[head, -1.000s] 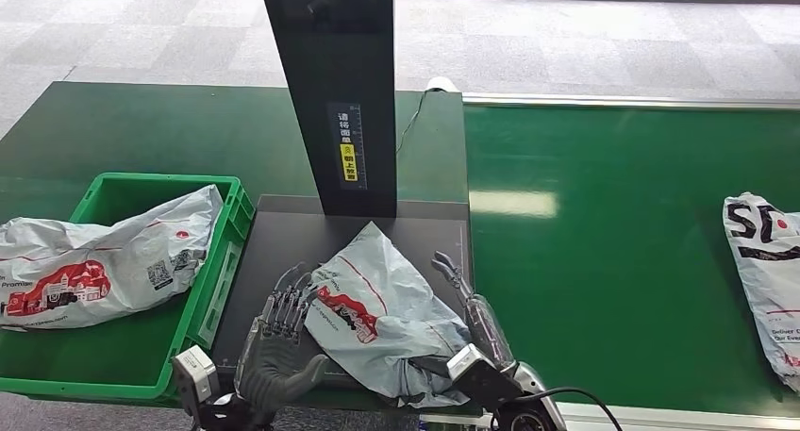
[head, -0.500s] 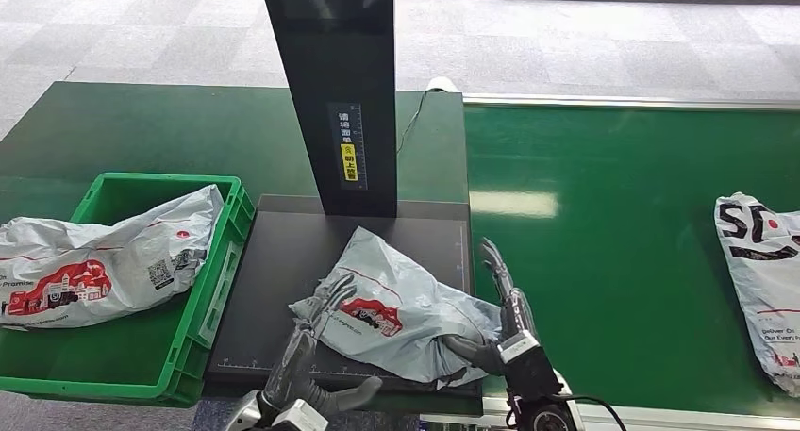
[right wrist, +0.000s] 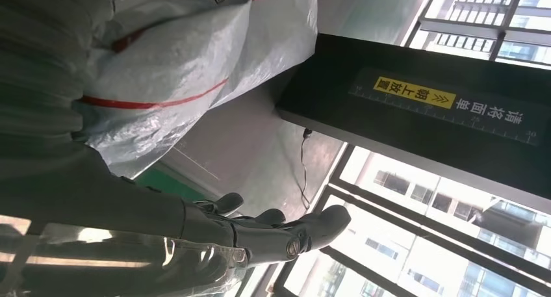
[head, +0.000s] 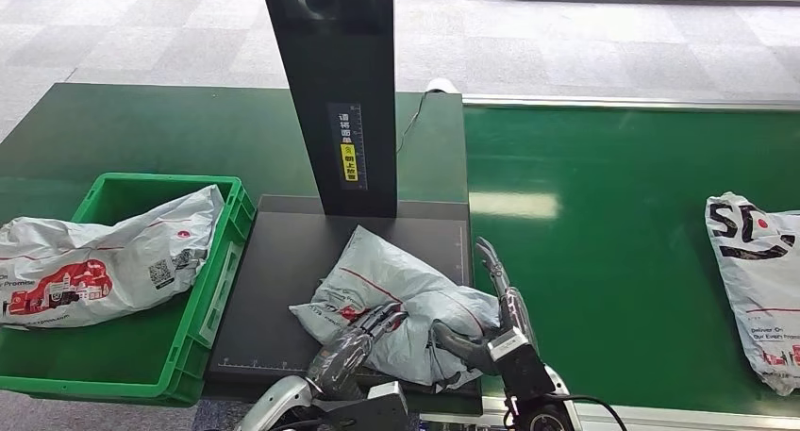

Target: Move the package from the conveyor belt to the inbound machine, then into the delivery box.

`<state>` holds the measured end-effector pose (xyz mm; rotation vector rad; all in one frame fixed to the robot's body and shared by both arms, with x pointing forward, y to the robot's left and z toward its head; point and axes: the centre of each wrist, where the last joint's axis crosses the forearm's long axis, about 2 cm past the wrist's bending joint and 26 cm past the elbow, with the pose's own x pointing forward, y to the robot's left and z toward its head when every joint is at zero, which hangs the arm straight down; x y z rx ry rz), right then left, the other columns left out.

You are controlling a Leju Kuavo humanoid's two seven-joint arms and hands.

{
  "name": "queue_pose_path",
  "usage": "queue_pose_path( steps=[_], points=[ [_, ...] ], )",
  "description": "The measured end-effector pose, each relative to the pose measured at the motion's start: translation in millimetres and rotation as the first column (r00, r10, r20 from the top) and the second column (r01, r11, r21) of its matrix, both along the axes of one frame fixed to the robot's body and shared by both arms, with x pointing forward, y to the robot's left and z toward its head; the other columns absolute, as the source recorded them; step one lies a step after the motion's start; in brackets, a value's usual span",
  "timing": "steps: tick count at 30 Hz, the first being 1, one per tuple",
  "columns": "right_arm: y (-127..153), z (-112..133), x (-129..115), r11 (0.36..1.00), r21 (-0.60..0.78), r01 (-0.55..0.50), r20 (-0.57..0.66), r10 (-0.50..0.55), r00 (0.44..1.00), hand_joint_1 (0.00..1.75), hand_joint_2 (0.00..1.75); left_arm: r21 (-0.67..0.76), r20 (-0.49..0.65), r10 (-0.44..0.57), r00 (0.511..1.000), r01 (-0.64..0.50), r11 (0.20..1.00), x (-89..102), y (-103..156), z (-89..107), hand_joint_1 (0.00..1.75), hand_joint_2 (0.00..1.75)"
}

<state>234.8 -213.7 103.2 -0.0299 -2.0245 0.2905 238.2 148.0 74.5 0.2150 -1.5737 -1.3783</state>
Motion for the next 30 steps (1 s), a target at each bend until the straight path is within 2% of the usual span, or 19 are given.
queue_pose_path(
  steps=[4,12,15,19,20,22,30],
  points=[
    [3,1,-1,1.000,-0.005,0.002,-0.004,-0.002,1.000,0.00,1.75,0.053,0.011,0.030,0.999,-0.031,0.998,12.3,-4,3.9,0.00,1.75],
    [7,2,-8,1.000,-0.009,0.013,-0.016,-0.013,1.000,0.00,1.75,0.139,0.110,0.243,0.964,-0.257,0.956,55.7,-11,28.8,0.00,1.75],
    [8,3,-6,1.000,-0.007,0.016,-0.020,-0.016,1.000,0.00,1.75,0.148,0.114,0.268,0.956,-0.284,0.947,65.9,-12,32.9,0.20,1.75],
    [8,7,-2,1.000,-0.006,0.018,-0.012,-0.018,1.000,0.00,1.75,0.137,0.107,0.268,0.958,-0.281,0.950,75.2,-15,34.8,1.58,1.75],
    [8,7,-1,1.000,-0.006,0.019,-0.010,-0.019,1.000,0.00,1.75,0.132,0.108,0.267,0.958,-0.280,0.951,76.9,-15,35.2,1.67,1.75],
    [8,8,-1,1.000,-0.006,0.020,-0.009,-0.020,1.000,0.00,1.75,0.123,0.111,0.264,0.958,-0.277,0.953,80.2,-16,36.4,1.74,1.75],
    [7,8,-1,1.000,-0.006,0.023,-0.010,-0.023,1.000,0.00,1.75,0.082,0.126,0.249,0.960,-0.261,0.962,86.2,-15,38.6,1.75,1.75]
  ],
)
